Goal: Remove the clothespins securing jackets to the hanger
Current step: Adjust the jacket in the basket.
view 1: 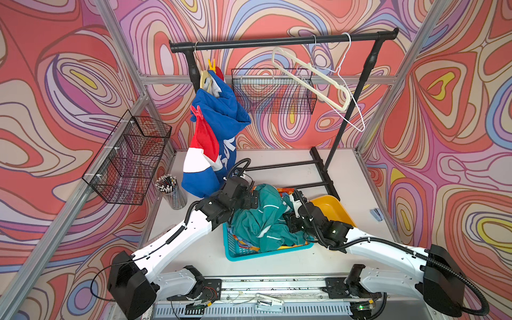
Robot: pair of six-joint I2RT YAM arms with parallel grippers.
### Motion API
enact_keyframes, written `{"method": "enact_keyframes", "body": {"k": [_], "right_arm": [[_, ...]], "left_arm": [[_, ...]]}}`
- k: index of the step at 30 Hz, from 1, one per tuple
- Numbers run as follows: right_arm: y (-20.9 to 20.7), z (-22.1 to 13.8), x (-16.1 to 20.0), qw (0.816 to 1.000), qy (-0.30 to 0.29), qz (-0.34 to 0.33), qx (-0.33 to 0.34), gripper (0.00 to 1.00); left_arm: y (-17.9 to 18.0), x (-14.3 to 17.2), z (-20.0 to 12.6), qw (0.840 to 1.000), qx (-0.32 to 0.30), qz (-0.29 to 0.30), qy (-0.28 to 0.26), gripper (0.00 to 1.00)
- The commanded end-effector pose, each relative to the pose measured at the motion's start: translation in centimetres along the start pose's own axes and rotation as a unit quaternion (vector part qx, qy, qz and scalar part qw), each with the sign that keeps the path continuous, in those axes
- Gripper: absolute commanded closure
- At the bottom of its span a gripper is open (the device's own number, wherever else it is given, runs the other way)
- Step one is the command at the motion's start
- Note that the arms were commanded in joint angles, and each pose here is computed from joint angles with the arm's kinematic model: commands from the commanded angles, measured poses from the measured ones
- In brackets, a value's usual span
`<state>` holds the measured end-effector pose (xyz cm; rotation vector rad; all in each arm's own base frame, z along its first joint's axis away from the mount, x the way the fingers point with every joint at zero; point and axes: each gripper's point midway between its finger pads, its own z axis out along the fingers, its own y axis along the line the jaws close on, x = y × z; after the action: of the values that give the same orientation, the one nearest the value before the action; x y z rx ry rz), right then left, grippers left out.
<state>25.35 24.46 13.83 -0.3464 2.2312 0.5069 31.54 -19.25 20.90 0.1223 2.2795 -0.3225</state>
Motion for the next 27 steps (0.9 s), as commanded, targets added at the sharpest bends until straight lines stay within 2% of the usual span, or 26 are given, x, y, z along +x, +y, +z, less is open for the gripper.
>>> {"method": "enact_keyframes", "body": {"k": [1,4,8,13,20,27], "right_arm": [[1.4,0.2,-0.9,1.0,-0.013,0.002,-0.012,0.69],[1.4,0.6,-0.8,1.0,-0.013,0.004,-0.007,0.69],[0.8,0.7,-1.0,0.999,-0.025,0.018,0.012,0.71],[0.4,1.2,-0.8,0.999,-0.022,0.027,0.026,0.72],[-0.1,1.8,-0.7,0.998,-0.01,0.038,0.048,0.73],[-1.0,3.6,1.1,0.995,0.026,0.049,0.087,0.73]], "left_arm": [[-0.7,0.3,1.4,0.999,0.045,-0.012,0.006,0.09],[-1.7,2.5,2.3,0.996,0.085,-0.01,0.039,0.27],[-2.7,5.6,2.7,0.988,0.129,-0.025,0.079,0.67],[-3.1,9.4,1.7,0.982,0.15,-0.05,0.1,1.0],[-4.3,14.1,-0.4,0.98,0.147,-0.066,0.117,1.0],[-0.6,17.6,2.2,0.985,0.05,-0.074,0.149,0.97]]}}
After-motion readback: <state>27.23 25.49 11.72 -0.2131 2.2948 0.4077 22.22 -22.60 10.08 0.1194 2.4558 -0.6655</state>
